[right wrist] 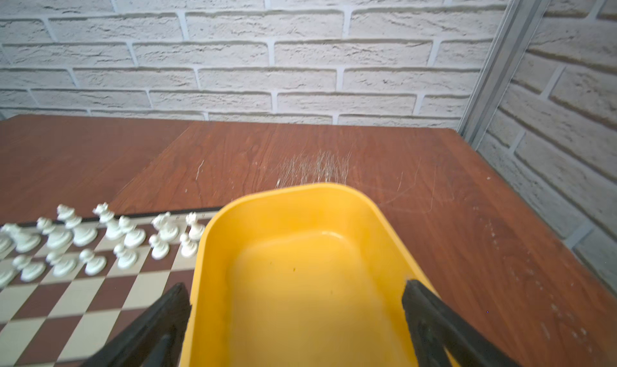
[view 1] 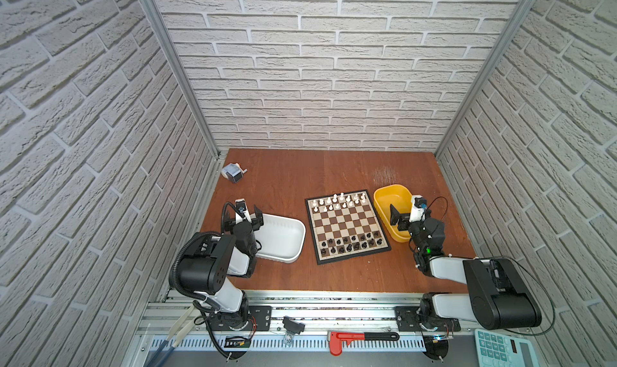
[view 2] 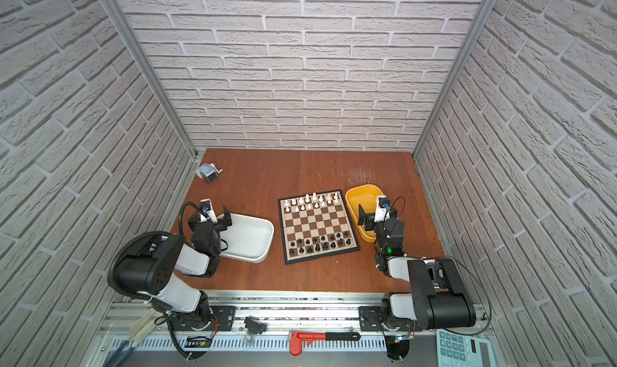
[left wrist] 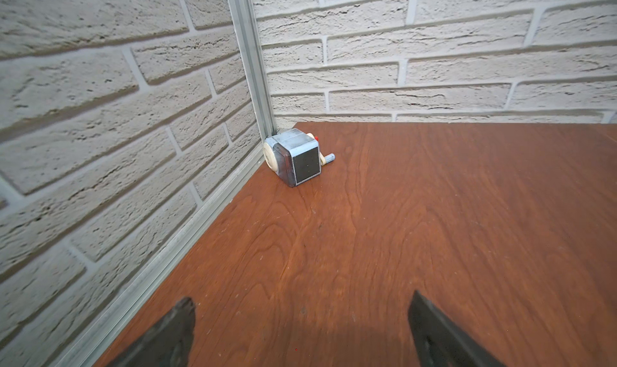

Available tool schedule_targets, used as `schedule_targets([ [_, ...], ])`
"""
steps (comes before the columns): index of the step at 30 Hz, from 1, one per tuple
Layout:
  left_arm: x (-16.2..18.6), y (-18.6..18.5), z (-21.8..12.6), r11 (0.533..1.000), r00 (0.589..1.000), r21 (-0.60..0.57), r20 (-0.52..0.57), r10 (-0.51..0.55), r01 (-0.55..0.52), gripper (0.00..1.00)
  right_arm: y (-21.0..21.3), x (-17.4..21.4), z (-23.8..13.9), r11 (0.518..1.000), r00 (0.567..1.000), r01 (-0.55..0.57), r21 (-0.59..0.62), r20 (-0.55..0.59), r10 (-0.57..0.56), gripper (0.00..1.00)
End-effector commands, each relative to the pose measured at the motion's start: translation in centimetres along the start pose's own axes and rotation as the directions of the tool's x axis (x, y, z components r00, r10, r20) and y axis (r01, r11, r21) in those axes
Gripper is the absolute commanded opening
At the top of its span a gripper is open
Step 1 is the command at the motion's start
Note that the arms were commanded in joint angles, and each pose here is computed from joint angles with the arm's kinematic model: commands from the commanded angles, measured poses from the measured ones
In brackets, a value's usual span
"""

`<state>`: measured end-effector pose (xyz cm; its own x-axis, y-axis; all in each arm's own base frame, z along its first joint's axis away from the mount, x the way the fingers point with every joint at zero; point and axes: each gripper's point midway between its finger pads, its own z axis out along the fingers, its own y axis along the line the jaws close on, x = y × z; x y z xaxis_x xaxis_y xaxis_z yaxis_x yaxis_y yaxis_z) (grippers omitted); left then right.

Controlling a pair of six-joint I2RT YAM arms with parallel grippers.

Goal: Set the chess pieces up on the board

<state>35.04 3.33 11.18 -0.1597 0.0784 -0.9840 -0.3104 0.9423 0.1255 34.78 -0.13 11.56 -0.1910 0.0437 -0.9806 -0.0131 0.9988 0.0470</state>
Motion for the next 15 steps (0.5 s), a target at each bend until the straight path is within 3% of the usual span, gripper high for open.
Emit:
schedule_targets([
  [1, -2.5, 0.2, 0.1, 0.999, 0.995, -0.002, 0.091, -0.045, 0.045, 0.98, 0.4, -2.5, -0.5, 1.0, 0.987, 0.006, -0.018, 0.161, -0.003, 1.0],
  [8, -2.3, -0.1, 0.5, 0.999, 0.996, 0.005, 0.077, -0.036, 0.036, 0.98, 1.3, -1.6, 0.9, 0.997, 0.996, 0.026, -0.068, 0.084, -0.02, 1.0],
  [15, -2.4, -0.1, 0.5, 0.999, 0.996, 0.005, 0.079, -0.037, 0.037, 0.98, 1.7, -1.8, 0.9, 0.995, 0.995, 0.039, -0.088, 0.09, -0.031, 1.0],
])
